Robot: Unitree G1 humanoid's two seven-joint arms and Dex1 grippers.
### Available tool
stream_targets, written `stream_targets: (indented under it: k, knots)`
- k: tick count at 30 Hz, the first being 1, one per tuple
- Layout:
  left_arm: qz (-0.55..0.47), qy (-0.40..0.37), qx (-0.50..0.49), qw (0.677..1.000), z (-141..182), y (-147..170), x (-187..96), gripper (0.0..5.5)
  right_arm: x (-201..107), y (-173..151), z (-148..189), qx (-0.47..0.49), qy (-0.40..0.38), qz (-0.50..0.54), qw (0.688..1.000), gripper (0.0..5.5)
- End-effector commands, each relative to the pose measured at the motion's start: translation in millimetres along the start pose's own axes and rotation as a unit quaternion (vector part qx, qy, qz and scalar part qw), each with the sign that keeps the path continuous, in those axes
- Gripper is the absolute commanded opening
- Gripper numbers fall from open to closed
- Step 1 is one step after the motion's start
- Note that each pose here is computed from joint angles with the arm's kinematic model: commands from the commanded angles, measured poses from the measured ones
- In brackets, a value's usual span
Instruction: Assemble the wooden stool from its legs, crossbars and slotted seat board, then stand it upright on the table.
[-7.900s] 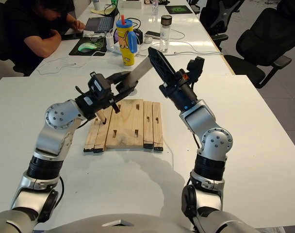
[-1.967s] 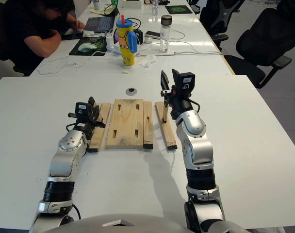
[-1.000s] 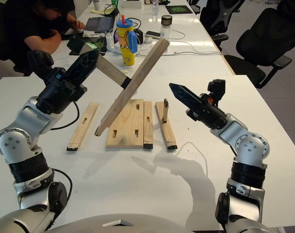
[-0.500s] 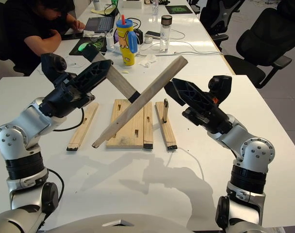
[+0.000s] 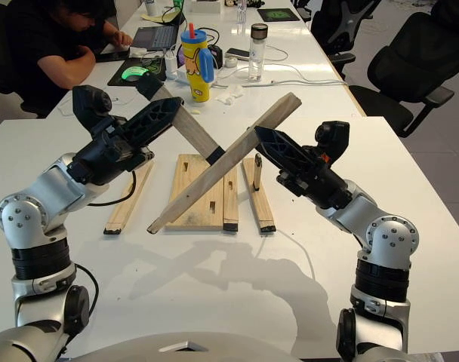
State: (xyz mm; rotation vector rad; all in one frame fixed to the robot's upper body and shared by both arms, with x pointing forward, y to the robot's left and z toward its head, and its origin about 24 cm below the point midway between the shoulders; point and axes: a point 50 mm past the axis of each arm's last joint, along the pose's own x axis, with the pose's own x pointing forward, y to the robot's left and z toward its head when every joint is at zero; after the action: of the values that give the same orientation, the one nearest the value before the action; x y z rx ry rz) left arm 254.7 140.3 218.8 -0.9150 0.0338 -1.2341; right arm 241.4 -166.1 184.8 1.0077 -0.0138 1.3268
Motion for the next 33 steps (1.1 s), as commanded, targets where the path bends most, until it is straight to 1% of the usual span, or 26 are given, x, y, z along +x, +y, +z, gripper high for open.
stream_targets:
  k: [1,4,7,9,10,14,17,19,23,25,27,28,29,30,32,33]
  knots:
    - [-0.003,0.010,0.006,1.000,-0.8,-2.6,0.4,0.41,0.6,0.3,0.8,-0.012,0.007,-0.008,1.000,2.51]
    - [-0.008,0.026,0.006,1.000,-3.4,-3.5,1.1,0.41,1.8,0.0,-0.5,-0.013,0.006,-0.006,1.000,2.04]
    - [0.001,0.046,0.038,0.998,-6.2,-3.2,2.8,0.41,1.2,-1.2,-2.6,-0.013,0.006,-0.007,1.000,2.04]
    - [0.002,0.047,0.043,0.998,-7.3,-2.8,3.4,0.41,0.3,-2.3,-3.6,-0.014,0.009,-0.010,1.000,2.04]
    - [0.002,0.045,0.038,0.998,-7.7,-1.9,3.3,0.78,0.0,-3.0,-3.5,-0.014,0.007,-0.010,1.000,2.04]
    - [0.000,-0.003,0.011,1.000,1.1,1.4,1.1,1.40,-3.0,-4.9,-1.6,-0.015,0.002,-0.011,1.000,2.04]
    - [0.001,-0.049,-0.010,0.999,14.7,2.0,-3.7,1.81,-6.0,-5.4,-0.7,-0.025,0.008,-0.013,1.000,2.04]
    - [0.010,-0.060,-0.009,0.998,21.7,2.8,-11.4,2.10,-9.4,-5.3,-1.8,-0.039,0.019,-0.019,0.999,2.04]
    - [0.076,-0.032,0.019,0.996,27.6,12.9,-44.8,2.69,-21.8,-3.2,-3.4,-0.064,0.046,-0.026,0.997,2.04]
    - [0.112,-0.047,0.026,0.992,35.9,21.4,-65.8,2.71,-26.9,-2.5,0.5,-0.078,0.038,-0.025,0.996,2.04]
    - [0.156,-0.047,0.041,0.986,39.1,30.9,-83.2,2.71,-30.9,-5.7,1.9,-0.085,0.048,-0.029,0.995,2.04]
    - [0.190,-0.022,0.059,0.980,34.6,37.4,-89.8,2.71,-31.2,-7.7,7.3,-0.097,0.040,-0.030,0.994,2.04]
    - [0.229,0.029,0.086,0.969,23.7,45.6,-95.0,2.71,-30.7,-10.3,13.0,-0.107,0.036,-0.036,0.993,2.04]
    - [0.258,0.087,0.111,0.956,9.8,53.4,-99.0,2.71,-28.5,-13.5,16.1,-0.133,0.051,-0.044,0.989,2.04]
    - [0.285,0.203,0.156,0.924,-21.2,64.4,-105.9,2.71,-17.5,-17.3,23.8,-0.174,0.067,-0.038,0.982,2.04]
    - [0.281,0.241,0.170,0.913,-34.7,68.1,-106.2,2.71,-12.1,-19.1,26.1,-0.199,0.078,-0.035,0.976,2.04]
